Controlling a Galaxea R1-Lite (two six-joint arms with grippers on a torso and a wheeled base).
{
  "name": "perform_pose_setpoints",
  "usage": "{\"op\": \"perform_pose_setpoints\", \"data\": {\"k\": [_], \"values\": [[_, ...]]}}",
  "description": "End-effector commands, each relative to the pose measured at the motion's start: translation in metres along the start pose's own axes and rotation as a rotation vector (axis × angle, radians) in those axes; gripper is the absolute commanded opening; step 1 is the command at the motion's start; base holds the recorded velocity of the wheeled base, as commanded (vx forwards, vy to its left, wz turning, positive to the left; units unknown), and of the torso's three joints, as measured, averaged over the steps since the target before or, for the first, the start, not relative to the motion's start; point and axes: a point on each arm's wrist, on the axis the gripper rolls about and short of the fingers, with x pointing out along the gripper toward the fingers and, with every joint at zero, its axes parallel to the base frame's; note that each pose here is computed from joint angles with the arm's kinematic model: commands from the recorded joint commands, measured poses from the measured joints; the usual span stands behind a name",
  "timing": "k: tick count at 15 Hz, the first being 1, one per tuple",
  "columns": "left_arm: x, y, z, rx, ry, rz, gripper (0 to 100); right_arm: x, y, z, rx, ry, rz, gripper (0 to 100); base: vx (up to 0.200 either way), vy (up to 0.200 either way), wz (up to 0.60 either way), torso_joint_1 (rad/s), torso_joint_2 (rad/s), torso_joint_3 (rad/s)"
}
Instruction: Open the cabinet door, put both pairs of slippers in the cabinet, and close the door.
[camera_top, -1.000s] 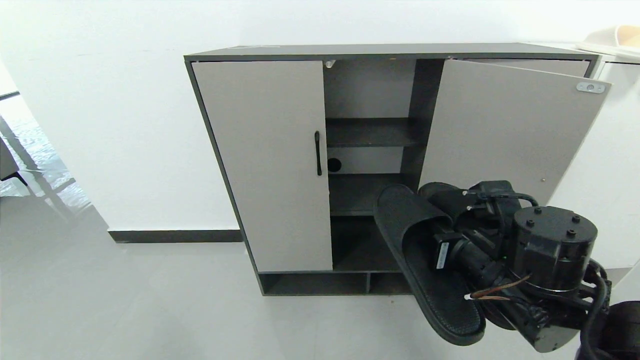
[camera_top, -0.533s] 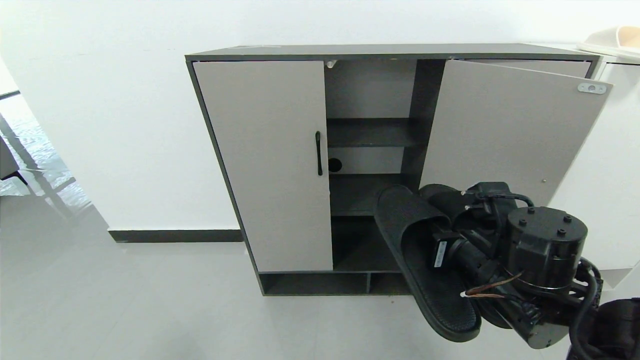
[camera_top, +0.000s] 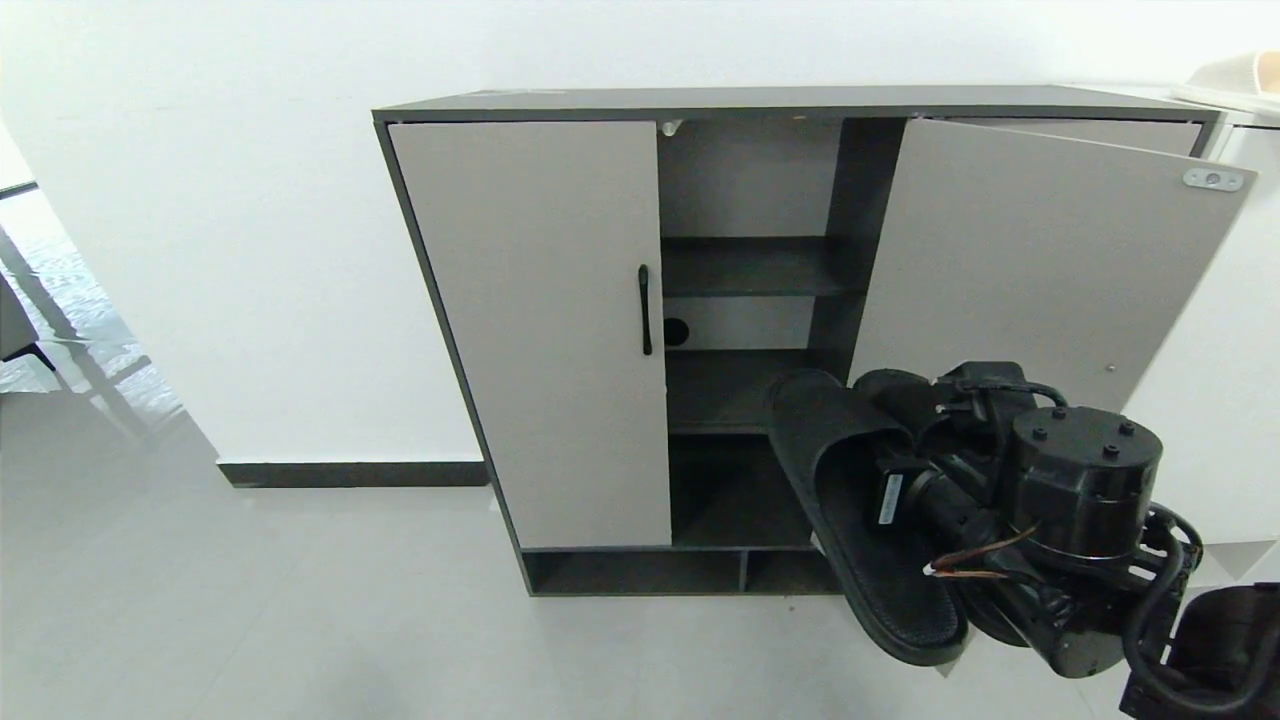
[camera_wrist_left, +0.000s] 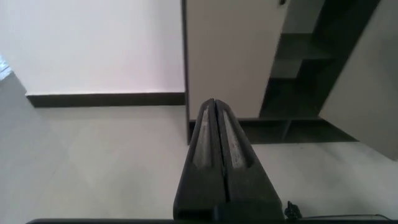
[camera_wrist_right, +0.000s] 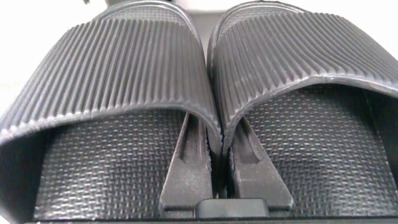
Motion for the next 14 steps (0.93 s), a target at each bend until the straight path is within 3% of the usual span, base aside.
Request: {"op": "perform_pose_setpoints", "data": {"k": [1,6,14], "values": [[0.000,0.000,0.000,0.000,0.003,0.001,0,0.001,0.000,-0.001,-0.001,0.001,-0.001,0,0.000,0.200,0.00,0.012,0.00,0.002],[0.000,0.000,0.000,0.002,0.003,0.001,0,0.003,-0.004,0.001,-0.015,-0.005,-0.020,0,0.000,0.000,0.00,0.000,0.00,0.000],[0.000,0.000,0.000,0.002,0.003,0.001,0,0.010,-0.014,0.007,-0.032,-0.024,-0.065,0,0.200,0.000,0.00,0.003,0.00,0.003]]}}
